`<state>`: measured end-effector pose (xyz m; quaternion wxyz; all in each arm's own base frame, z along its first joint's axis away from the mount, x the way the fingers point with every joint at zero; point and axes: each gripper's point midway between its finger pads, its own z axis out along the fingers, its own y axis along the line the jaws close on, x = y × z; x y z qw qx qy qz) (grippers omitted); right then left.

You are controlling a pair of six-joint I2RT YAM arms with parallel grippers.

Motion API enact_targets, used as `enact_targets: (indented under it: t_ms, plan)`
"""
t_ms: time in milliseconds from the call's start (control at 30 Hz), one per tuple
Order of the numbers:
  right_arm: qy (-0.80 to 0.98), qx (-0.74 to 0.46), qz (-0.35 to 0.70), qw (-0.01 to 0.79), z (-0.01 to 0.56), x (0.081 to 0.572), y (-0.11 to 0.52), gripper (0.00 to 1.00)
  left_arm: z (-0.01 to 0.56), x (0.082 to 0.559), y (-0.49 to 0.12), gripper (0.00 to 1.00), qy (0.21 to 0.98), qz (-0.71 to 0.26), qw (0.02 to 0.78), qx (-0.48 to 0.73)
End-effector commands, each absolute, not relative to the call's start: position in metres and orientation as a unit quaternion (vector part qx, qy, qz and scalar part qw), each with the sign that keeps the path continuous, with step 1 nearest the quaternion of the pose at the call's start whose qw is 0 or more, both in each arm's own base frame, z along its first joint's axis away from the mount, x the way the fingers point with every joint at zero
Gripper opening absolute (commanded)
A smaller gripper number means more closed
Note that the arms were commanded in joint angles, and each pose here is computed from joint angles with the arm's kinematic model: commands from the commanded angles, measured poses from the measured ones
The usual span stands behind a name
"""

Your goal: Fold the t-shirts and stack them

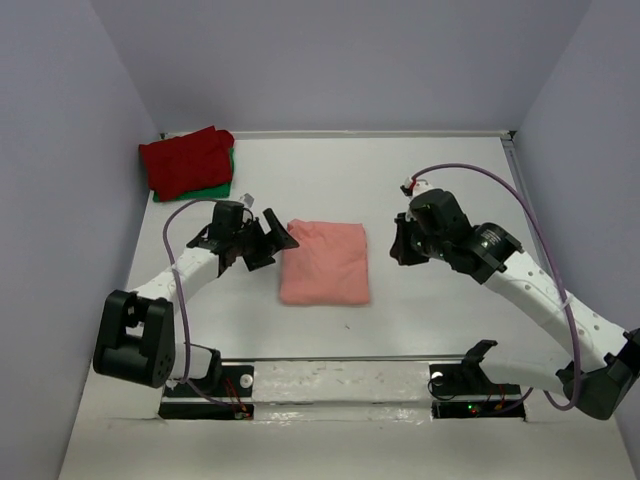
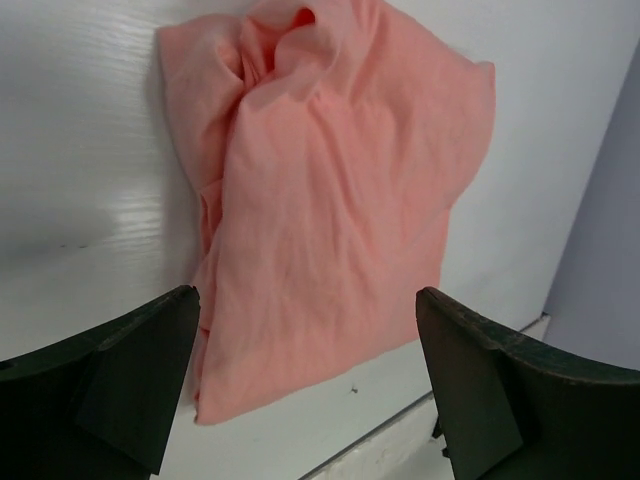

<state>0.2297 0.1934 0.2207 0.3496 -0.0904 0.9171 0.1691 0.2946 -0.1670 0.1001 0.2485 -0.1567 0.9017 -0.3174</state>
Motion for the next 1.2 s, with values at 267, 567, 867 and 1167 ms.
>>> enact_targets:
  t_ms: [267, 567, 867, 1167]
  plan:
    - [0.904, -0.100, 0.182, 0.373, 0.239, 0.217, 0.185, 0.00, 0.060, 0.296, -0.165, 0.98, 0.902, -0.322, 0.202, -0.204]
    - [0.901, -0.100, 0.182, 0.380, 0.245, 0.219, 0.185, 0.00, 0.030, 0.298, -0.159, 0.98, 0.915, -0.288, 0.174, -0.222]
    - [0.904, -0.097, 0.173, 0.379, 0.242, 0.223, 0.185, 0.00, 0.006, 0.283, -0.189, 0.97, 0.900, -0.365, 0.114, -0.209]
    - [0.898, -0.094, 0.180, 0.389, 0.254, 0.226, 0.187, 0.00, -0.010, 0.250, -0.209, 0.95, 0.899, -0.386, 0.069, -0.198]
